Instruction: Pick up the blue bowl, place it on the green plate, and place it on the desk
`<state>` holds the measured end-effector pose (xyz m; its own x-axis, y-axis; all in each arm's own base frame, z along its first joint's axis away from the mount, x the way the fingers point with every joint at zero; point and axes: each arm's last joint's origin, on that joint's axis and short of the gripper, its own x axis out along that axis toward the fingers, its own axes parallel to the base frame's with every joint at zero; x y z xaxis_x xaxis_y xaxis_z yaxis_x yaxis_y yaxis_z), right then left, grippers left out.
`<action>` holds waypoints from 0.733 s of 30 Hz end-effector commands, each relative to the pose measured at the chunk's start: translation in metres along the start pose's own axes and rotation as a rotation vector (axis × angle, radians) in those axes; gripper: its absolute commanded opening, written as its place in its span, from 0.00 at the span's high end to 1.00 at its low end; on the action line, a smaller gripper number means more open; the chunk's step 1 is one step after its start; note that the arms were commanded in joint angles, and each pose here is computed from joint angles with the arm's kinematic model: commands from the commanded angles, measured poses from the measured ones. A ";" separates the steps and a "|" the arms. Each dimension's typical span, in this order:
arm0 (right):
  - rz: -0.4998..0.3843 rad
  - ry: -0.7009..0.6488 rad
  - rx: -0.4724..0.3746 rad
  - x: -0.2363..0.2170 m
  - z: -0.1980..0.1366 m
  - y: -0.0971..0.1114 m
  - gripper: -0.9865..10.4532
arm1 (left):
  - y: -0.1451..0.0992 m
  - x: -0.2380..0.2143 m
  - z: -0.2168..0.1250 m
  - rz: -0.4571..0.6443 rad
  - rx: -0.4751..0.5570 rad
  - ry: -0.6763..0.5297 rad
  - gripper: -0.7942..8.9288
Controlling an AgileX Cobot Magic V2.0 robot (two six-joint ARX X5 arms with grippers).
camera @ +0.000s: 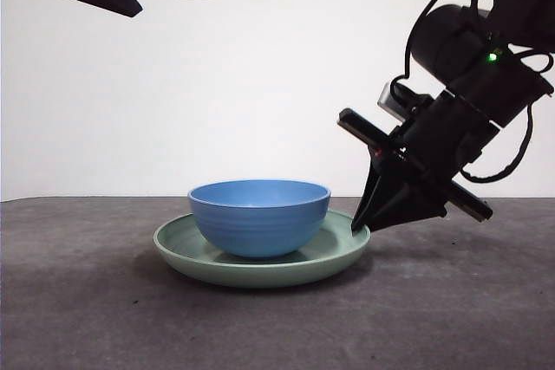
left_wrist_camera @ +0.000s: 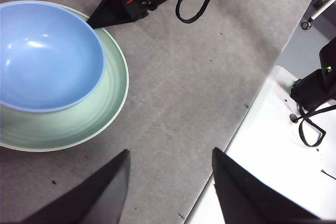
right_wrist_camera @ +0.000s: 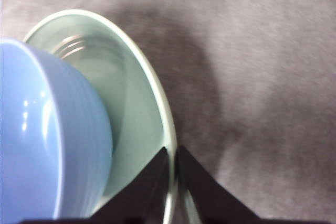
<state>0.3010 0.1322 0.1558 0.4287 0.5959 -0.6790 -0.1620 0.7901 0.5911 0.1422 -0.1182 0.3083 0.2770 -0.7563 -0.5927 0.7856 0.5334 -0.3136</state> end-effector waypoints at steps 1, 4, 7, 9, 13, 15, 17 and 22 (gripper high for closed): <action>0.016 -0.010 0.002 0.005 0.005 0.003 0.90 | -0.001 0.000 0.003 -0.007 0.012 -0.005 0.66; 0.016 -0.012 0.000 0.005 0.005 0.003 0.90 | -0.001 0.000 0.003 -0.007 0.012 -0.004 0.66; 0.015 -0.010 0.000 0.005 0.005 0.003 0.90 | -0.001 0.000 0.002 -0.007 0.011 -0.003 0.66; 0.015 -0.010 0.002 0.005 0.005 0.003 0.86 | -0.001 0.000 0.002 -0.007 0.010 0.000 0.66; 0.015 -0.010 0.003 0.005 0.005 0.003 0.80 | -0.001 0.000 0.001 -0.007 0.006 0.007 0.66; 0.016 -0.011 0.002 0.004 0.005 0.004 0.80 | -0.001 0.000 0.001 -0.007 0.004 0.011 0.66; 0.017 -0.015 0.001 0.003 0.005 0.004 0.80 | -0.001 0.000 0.001 -0.007 0.002 0.015 0.66; 0.008 -0.043 -0.009 -0.008 0.008 0.010 0.80 | -0.001 0.000 0.000 -0.007 0.001 0.016 0.66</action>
<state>0.3001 0.1315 0.1623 0.4440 0.5886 -0.6756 -0.1593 0.7938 0.5870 0.1411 -0.1174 0.3068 0.2662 -0.7486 -0.6073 0.7799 0.5375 -0.3207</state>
